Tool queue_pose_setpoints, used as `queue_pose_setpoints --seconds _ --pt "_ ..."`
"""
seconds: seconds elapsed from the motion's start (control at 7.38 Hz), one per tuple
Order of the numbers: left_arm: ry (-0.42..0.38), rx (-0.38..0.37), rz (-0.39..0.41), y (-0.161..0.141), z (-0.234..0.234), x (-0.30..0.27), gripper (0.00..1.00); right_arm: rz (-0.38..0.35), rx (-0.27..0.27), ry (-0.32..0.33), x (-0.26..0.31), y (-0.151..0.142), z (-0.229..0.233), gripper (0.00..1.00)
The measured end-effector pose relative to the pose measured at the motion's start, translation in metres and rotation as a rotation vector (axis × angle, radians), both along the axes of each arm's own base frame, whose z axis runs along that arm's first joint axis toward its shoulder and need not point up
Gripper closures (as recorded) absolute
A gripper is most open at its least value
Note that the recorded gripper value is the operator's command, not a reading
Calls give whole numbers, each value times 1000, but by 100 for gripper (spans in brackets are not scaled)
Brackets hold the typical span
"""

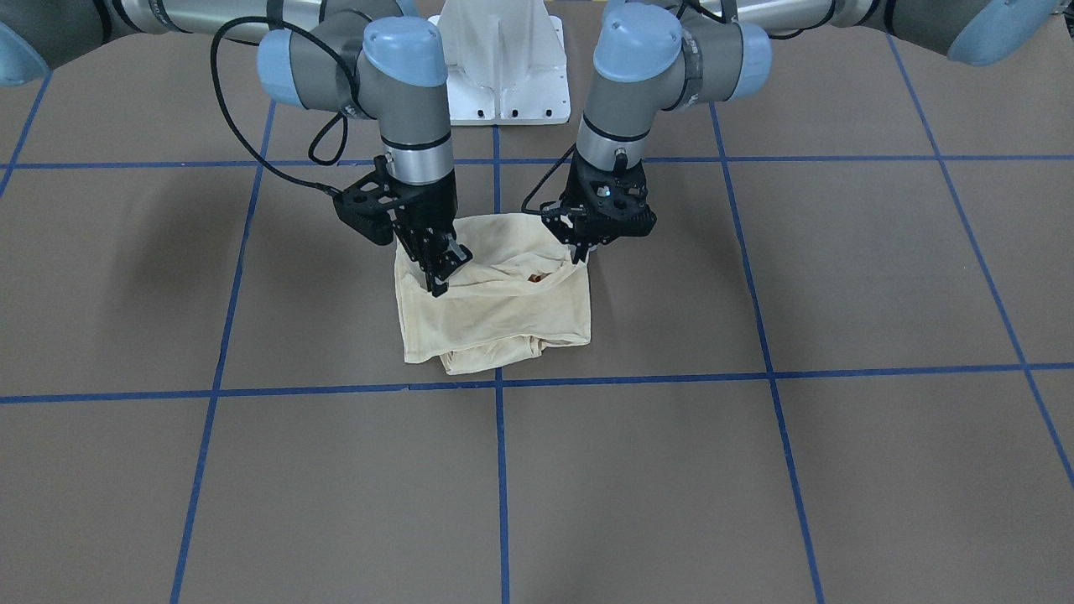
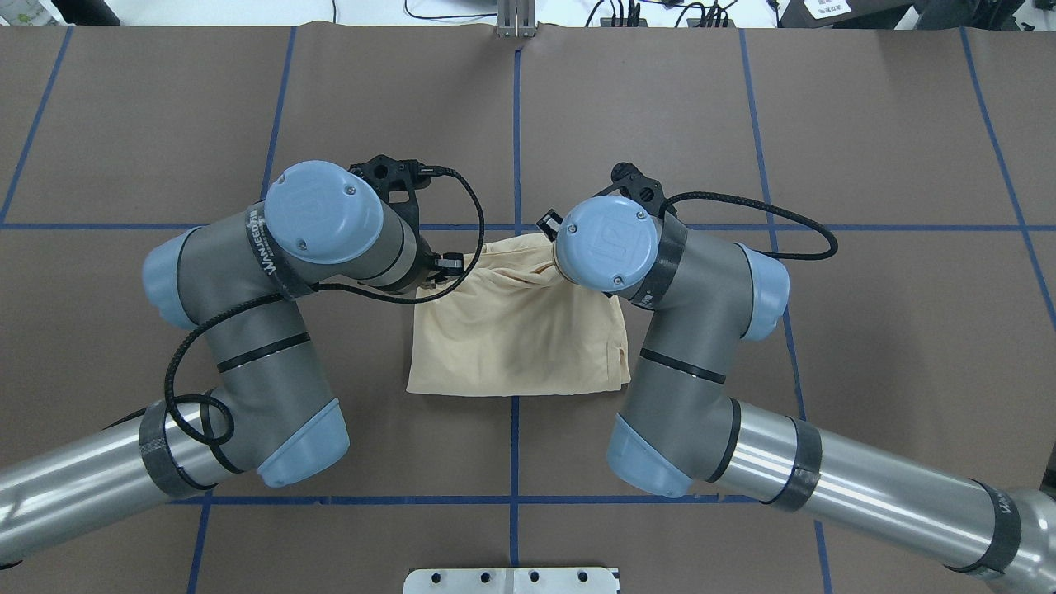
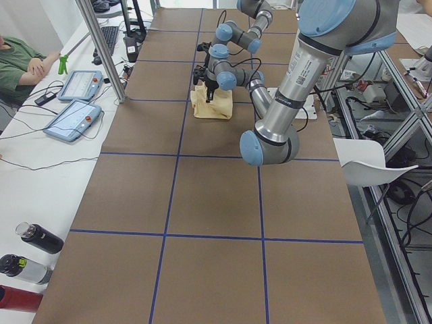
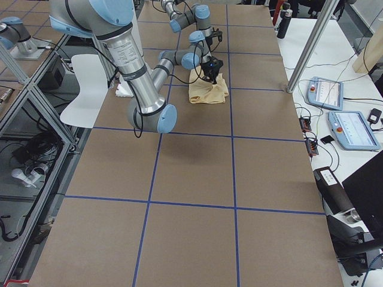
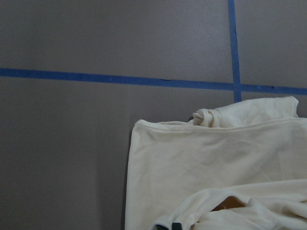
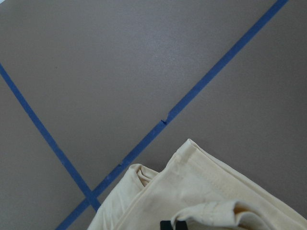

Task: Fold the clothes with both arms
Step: 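Lift the near edge with both grippers and fold it toward the far edge, then lay the folded edge down and open both grippers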

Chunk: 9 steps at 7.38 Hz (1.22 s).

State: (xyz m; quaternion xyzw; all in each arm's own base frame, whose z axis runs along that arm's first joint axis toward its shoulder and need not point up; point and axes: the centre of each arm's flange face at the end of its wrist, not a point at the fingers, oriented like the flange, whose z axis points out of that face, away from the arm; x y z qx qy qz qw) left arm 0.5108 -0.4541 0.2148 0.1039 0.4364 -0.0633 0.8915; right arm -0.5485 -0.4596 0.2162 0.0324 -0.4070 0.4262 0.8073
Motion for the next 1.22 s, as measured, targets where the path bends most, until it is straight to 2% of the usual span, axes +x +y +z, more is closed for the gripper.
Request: queue_pose_setpoints --seconds 0.27,0.54,0.68,0.81,1.08,1.22 --pt "-5 30 -17 -27 1 -1 100 6 17 15 0 -26 7 100" --pt "-23 32 -24 -40 7 0 100 10 20 27 3 -37 11 100" --pt "-31 28 -24 -44 12 3 100 8 22 30 1 -40 14 67" --pt "-34 27 -24 -47 16 8 3 -1 32 38 -2 -43 18 1" --pt "-13 41 -25 -54 25 16 0 -76 81 91 -8 -58 22 0" --pt "4 52 -24 -55 25 18 0 -114 76 87 -3 -70 18 0"
